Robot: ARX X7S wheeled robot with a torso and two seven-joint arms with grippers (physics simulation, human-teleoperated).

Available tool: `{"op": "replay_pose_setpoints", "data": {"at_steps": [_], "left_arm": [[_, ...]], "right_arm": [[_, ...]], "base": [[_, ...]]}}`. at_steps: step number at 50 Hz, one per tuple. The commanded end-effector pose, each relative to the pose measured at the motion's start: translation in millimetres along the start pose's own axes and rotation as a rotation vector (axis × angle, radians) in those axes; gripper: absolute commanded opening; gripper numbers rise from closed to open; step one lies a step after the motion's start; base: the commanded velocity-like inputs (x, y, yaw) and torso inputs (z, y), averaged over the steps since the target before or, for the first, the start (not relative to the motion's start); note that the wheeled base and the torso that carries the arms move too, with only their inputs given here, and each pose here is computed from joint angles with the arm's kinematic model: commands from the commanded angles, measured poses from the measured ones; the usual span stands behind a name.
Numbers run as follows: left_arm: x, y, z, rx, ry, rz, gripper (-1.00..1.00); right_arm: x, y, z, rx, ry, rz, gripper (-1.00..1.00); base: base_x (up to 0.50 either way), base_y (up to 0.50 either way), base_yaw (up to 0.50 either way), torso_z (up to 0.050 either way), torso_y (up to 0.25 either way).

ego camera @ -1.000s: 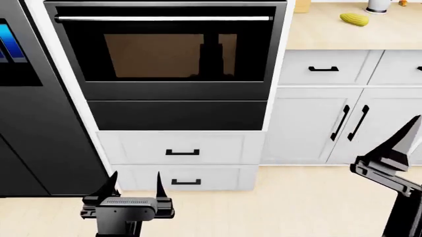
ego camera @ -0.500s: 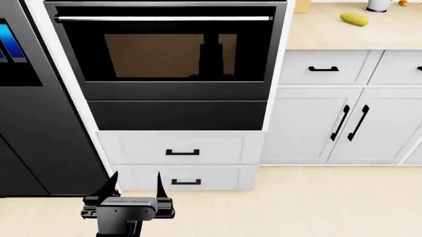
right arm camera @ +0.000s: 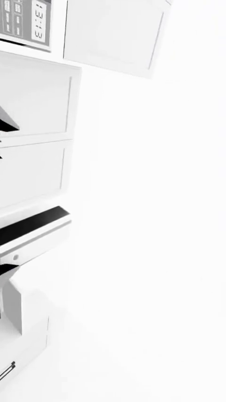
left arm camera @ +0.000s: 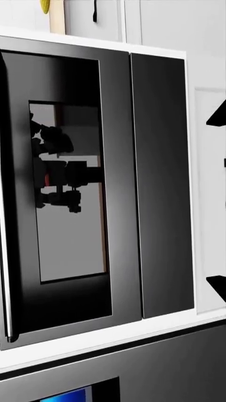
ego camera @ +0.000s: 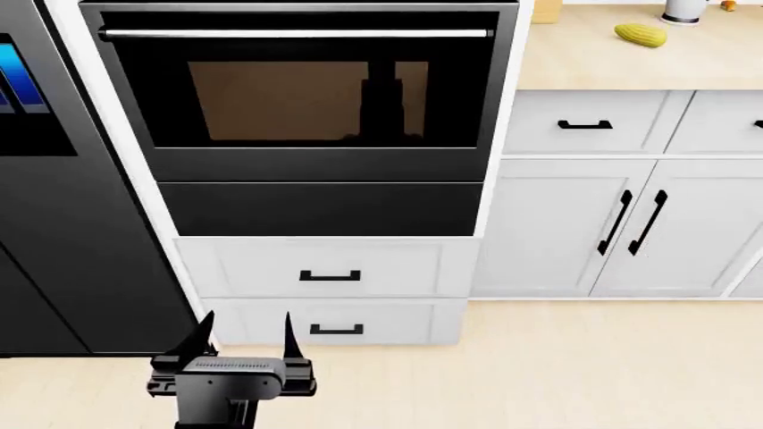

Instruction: Open the oven door

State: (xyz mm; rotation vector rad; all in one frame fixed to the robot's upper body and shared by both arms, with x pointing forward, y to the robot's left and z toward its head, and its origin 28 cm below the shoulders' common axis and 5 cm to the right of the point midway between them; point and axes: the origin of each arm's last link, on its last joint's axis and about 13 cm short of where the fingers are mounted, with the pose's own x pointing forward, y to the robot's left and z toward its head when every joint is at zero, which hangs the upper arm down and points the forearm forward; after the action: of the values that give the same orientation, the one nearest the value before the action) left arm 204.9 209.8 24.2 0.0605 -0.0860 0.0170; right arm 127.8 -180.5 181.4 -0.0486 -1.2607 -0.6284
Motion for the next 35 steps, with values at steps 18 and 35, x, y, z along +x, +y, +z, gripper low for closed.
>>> {"op": "replay_pose_setpoints", "data": {"at_steps": [18,35], "left_arm": [[0,0.0,0,0.001,0.002,-0.001,1.00],[-2,0.8,-1,-0.009,0.000,-0.002,1.00]], "right_arm": [[1,3.7,-13,0.000,0.020,0.015,1.00],[-1,4.0,-12,0.002,0.015,0.025,1.00]], "base": [[0.00,0.00,0.00,0.000,0.000],[0.00,0.00,0.00,0.000,0.000]]}}
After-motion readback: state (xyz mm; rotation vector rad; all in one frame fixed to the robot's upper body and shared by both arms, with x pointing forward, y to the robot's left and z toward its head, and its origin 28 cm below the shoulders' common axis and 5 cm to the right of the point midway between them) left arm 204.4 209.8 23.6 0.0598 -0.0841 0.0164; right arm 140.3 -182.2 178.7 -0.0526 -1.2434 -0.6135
